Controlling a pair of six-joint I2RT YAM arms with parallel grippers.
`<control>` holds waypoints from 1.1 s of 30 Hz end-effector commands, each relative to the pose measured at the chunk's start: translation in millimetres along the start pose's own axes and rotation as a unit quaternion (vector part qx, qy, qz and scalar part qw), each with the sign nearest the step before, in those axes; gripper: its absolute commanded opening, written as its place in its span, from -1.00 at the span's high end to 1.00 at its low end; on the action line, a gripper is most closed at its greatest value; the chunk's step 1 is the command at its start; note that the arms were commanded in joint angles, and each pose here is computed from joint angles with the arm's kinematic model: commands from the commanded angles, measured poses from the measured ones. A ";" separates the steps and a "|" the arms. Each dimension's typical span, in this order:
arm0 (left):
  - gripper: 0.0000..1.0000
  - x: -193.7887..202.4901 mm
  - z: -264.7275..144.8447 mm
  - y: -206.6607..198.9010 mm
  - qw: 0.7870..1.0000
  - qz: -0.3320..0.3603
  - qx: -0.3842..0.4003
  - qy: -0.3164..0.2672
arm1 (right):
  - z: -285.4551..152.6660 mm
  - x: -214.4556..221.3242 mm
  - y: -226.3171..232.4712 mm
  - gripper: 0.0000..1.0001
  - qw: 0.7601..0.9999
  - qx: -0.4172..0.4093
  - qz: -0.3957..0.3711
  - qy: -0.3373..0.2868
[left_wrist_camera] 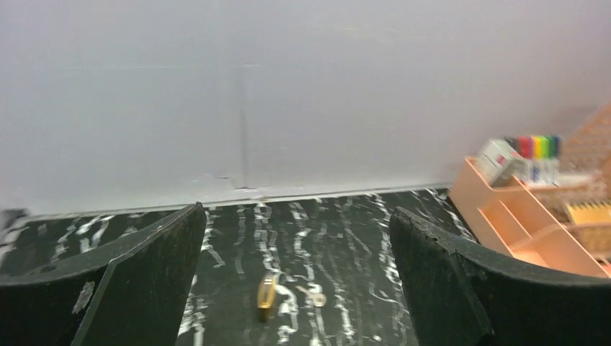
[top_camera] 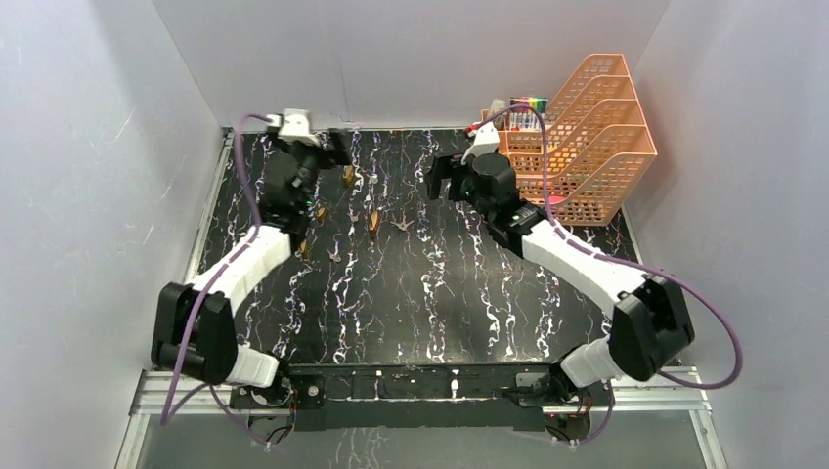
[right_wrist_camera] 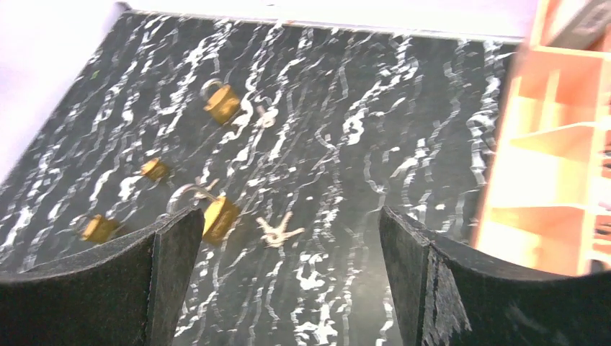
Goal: Lock with the key
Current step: Place the key at the center of the board, then reset both arms
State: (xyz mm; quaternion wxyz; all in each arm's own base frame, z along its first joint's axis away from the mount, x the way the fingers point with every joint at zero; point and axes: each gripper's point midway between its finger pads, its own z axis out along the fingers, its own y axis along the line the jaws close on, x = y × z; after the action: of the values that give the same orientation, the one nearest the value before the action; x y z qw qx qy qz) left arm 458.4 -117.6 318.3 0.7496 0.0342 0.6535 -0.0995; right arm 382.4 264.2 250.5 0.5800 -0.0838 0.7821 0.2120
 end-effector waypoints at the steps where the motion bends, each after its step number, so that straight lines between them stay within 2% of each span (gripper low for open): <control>1: -0.97 -19.7 -31.6 -9.0 0.995 -0.040 0.062 0.065 | -45.9 -23.4 -56.1 -0.97 0.994 0.090 -0.054 -0.037; 11: -0.97 -12.3 -61.3 -16.8 0.990 -0.063 0.081 0.095 | -84.7 -42.2 -67.9 -0.97 0.991 0.095 -0.061 -0.070; 20: -0.97 -13.3 -63.9 -19.3 0.989 -0.061 0.089 0.098 | -91.1 -48.9 -79.1 -0.97 0.986 0.128 -0.057 -0.085; 28: -0.97 -24.9 -66.8 -22.7 0.991 -0.053 0.102 0.075 | -93.2 -59.9 -78.3 -0.97 0.984 0.129 -0.054 -0.107; 33: -0.97 -31.2 -72.5 -19.7 0.993 -0.044 0.097 0.050 | -97.1 -59.2 -99.5 -0.97 0.974 0.189 -0.046 -0.119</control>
State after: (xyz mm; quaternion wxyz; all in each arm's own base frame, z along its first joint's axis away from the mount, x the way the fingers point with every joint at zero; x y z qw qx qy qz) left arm 392.6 -122.6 313.7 0.6667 0.0721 0.7162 -0.1936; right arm 348.9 145.8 285.8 0.6486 -0.0344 0.7571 0.0698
